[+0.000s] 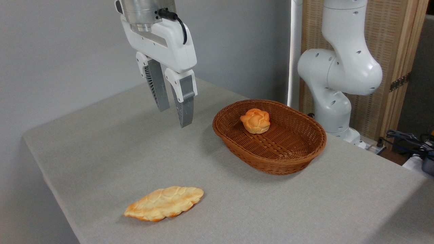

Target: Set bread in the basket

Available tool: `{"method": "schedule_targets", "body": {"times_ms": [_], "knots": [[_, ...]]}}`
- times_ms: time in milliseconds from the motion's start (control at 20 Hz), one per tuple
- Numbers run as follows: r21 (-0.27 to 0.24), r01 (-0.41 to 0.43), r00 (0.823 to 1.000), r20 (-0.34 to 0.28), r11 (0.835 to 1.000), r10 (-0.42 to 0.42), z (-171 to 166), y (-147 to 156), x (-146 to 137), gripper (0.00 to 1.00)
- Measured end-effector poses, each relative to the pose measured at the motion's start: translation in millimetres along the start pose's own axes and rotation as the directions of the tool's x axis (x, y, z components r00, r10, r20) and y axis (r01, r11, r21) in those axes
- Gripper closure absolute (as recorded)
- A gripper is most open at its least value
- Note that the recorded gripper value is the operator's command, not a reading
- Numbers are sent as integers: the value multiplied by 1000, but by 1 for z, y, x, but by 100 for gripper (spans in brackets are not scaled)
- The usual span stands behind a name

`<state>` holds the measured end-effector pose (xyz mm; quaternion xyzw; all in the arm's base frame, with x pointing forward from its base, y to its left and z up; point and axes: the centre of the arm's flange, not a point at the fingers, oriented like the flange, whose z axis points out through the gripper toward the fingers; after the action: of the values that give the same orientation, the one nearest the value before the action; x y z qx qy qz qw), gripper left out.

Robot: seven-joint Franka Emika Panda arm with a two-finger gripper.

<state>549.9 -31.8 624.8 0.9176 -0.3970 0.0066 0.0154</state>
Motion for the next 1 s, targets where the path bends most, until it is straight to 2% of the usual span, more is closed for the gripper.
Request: {"method": "schedule_targets", "body": {"times_ms": [500, 1000], "knots": [[3, 36, 999, -3, 999, -36, -3, -14, -14, 0], [3, 27, 1000, -4, 1000, -27, -3, -11, -11, 0]]}}
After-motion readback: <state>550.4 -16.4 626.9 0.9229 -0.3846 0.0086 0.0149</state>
